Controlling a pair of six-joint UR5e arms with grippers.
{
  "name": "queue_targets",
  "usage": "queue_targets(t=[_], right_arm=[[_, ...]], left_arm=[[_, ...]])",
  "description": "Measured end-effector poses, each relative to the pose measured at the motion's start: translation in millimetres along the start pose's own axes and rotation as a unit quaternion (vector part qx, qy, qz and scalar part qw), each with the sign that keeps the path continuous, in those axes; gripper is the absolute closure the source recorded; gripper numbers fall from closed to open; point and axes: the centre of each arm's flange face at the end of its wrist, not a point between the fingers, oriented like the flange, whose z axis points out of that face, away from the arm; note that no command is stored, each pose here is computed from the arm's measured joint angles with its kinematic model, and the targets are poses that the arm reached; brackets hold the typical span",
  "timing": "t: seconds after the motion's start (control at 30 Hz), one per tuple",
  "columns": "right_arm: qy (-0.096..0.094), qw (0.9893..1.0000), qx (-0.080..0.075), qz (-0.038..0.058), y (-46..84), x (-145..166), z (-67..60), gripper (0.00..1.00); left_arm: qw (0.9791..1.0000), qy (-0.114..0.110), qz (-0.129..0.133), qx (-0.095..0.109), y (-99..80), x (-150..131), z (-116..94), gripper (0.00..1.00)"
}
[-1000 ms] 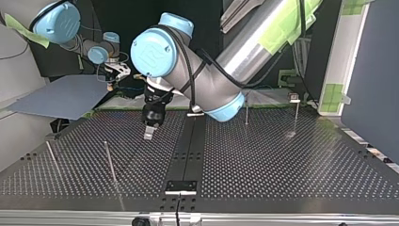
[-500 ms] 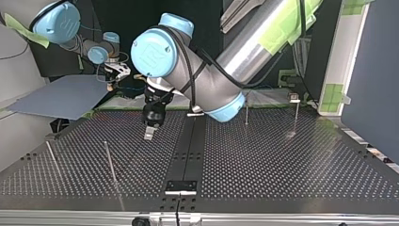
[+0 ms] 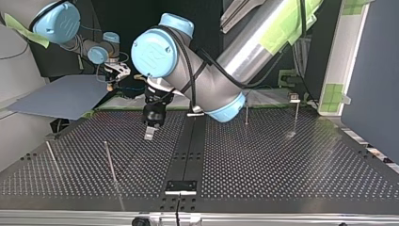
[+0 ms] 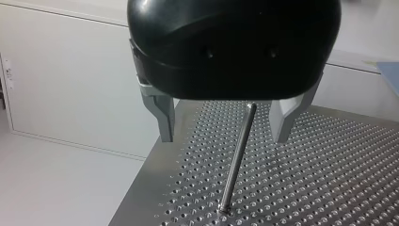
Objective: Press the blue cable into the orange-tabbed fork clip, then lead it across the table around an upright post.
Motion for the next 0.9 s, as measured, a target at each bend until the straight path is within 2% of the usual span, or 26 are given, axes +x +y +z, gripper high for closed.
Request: queue_targets(t=[0.23,0.4,0.57,0.67,0.77,0.9], right_arm=[[0.0,1.0,0.001,-0.0008,-0.6,2,0.1,1.0],[-0.001,0.9999,0.004,-0.011,-6.5,17,-0.3,1.0],[-0.011,0.9998,0.013,-0.0136,-14.3,31,-7.1,1.0],[-0.021,0.9995,0.02,-0.011,-19.9,38,-14.7,1.0],[-0.027,0.9992,0.028,-0.0042,-26.9,46,-19.3,1.0],[-0.033,0.9988,0.035,0.0125,-36.9,62,-24.5,1.0]], left_arm=[[1.0,0.004,0.002,0.003,-4.8,2,-4,0.01],[0.9997,0.021,0.01,0.01,-14.5,12,-14,0.01],[0.9992,0.033,0.015,0.015,-19.4,30,-21,0.01],[0.9991,0.035,0.015,0.017,-20.4,41,-23,0.01],[0.9989,0.038,0.017,0.019,-20.5,51,-25,0.01],[0.9986,0.046,0.02,0.018,-17.9,65,-27,0.01]])
